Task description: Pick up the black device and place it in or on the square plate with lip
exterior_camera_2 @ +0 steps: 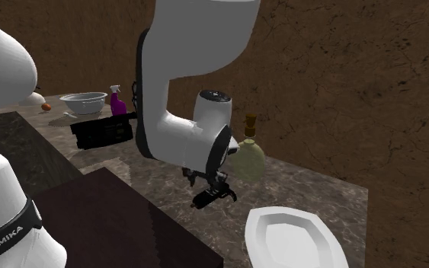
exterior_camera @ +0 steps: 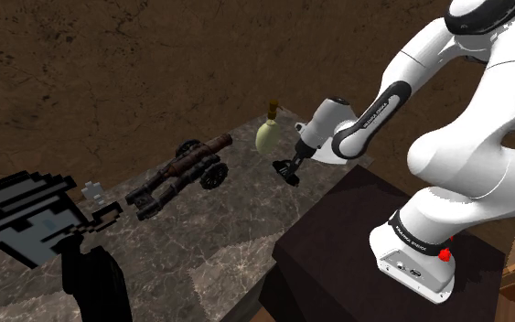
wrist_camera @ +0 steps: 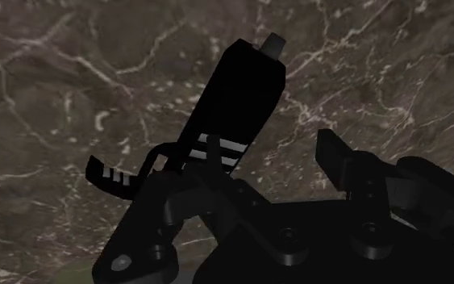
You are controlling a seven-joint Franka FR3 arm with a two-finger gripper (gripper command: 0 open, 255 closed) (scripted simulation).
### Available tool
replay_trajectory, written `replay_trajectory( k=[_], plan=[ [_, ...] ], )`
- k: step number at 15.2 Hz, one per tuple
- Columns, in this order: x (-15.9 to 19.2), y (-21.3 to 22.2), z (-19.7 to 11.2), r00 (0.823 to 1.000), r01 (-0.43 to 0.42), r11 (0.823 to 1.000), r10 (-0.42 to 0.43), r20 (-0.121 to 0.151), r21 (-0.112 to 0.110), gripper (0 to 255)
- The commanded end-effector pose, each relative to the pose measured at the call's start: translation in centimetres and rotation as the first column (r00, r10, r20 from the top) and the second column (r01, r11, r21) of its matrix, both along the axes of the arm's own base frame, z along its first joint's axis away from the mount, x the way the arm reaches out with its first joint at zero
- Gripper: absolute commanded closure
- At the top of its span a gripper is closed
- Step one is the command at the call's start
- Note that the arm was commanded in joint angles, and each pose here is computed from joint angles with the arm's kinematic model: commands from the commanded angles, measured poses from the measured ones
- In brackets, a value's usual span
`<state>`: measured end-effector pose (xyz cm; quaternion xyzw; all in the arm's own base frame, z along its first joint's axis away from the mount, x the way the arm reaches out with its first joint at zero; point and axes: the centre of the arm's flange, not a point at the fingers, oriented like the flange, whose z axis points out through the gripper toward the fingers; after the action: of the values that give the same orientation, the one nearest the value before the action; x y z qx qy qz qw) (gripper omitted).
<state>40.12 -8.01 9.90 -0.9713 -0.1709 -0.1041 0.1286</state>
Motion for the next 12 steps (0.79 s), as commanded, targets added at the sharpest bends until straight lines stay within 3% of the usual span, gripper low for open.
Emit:
replay_trajectory(
  k=[1, 2, 9, 12],
  plan=[
    [0.5, 2.7, 0.9, 0.972, 0.177, 0.956, -0.207, -0.111, -0.232, 0],
    [0.6, 3.2, 0.9, 0.960, 0.201, 0.937, -0.246, -0.131, -0.288, 0],
    [0.7, 3.2, -3.1, 0.960, 0.201, 0.937, -0.246, -0.131, -0.288, 0],
    [0.7, 3.2, -3.1, 0.960, 0.201, 0.937, -0.246, -0.131, -0.288, 0]
  ],
)
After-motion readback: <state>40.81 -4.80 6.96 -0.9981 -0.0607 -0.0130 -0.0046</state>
